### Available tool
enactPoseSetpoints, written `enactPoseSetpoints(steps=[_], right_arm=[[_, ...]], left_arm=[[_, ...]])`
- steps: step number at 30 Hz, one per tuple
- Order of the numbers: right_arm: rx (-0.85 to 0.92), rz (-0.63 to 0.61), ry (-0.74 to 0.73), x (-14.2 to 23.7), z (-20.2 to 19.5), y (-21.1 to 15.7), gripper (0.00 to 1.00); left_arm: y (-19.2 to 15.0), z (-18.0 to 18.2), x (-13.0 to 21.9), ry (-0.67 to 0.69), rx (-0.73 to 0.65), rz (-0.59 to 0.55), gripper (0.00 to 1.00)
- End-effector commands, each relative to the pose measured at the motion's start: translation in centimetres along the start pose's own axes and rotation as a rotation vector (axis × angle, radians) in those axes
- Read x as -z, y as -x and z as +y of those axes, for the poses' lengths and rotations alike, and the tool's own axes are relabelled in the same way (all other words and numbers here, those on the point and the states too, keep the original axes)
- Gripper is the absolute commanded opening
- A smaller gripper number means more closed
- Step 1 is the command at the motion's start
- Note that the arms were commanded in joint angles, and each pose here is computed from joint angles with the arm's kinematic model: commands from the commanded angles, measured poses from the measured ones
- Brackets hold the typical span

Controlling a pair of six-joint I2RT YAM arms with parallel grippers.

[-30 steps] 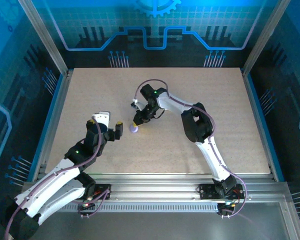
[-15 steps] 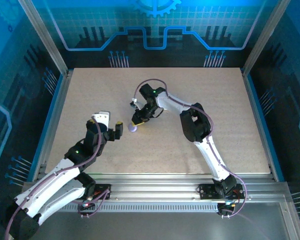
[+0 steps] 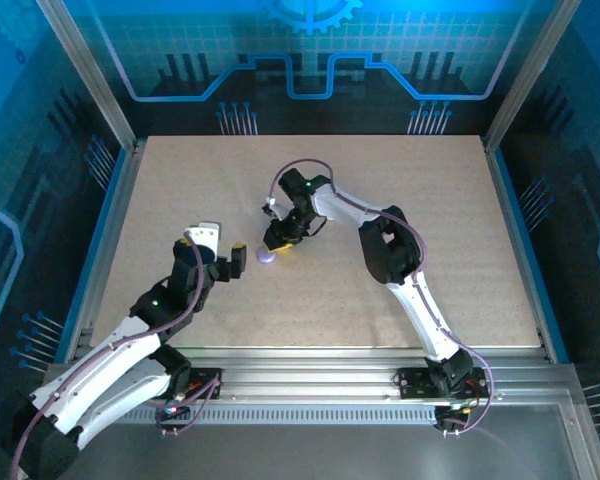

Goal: Insert wireless bluetooth earbuds into charging case

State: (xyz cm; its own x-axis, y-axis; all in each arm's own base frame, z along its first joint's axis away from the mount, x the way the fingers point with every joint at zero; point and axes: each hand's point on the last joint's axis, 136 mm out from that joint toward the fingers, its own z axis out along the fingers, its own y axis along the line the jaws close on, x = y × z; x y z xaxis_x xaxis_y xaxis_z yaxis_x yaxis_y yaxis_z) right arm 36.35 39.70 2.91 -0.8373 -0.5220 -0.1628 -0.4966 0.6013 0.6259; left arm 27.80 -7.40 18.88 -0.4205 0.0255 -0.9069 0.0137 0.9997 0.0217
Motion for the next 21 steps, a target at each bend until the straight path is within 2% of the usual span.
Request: enactPoseSetpoints(steps=[1,9,14,21], right_arm=[[-0.025,0.008,-0.037,0.1,-0.7,0.0,0.38],[-0.012,-0.054,-0.065,2.5,-0.1,1.1,0.41],[-0.007,-0.101,-0.080,3.9,0.5,1.4,0.47],[-0.022,-0.181,-0.162,7.5,0.7,1.6,0.49]], left_arm=[[0.8,0.0,-0.1,-0.007,0.021,-0.027,0.99],[0.9,-0.8,-0.6,-0.046,0.014,-0.009,0.99],[1.7,-1.8,-0.9,-0.086,0.005,0.003,0.99],[2.8,-3.8,-2.3,-0.140,-0.003,0.055,0.99]])
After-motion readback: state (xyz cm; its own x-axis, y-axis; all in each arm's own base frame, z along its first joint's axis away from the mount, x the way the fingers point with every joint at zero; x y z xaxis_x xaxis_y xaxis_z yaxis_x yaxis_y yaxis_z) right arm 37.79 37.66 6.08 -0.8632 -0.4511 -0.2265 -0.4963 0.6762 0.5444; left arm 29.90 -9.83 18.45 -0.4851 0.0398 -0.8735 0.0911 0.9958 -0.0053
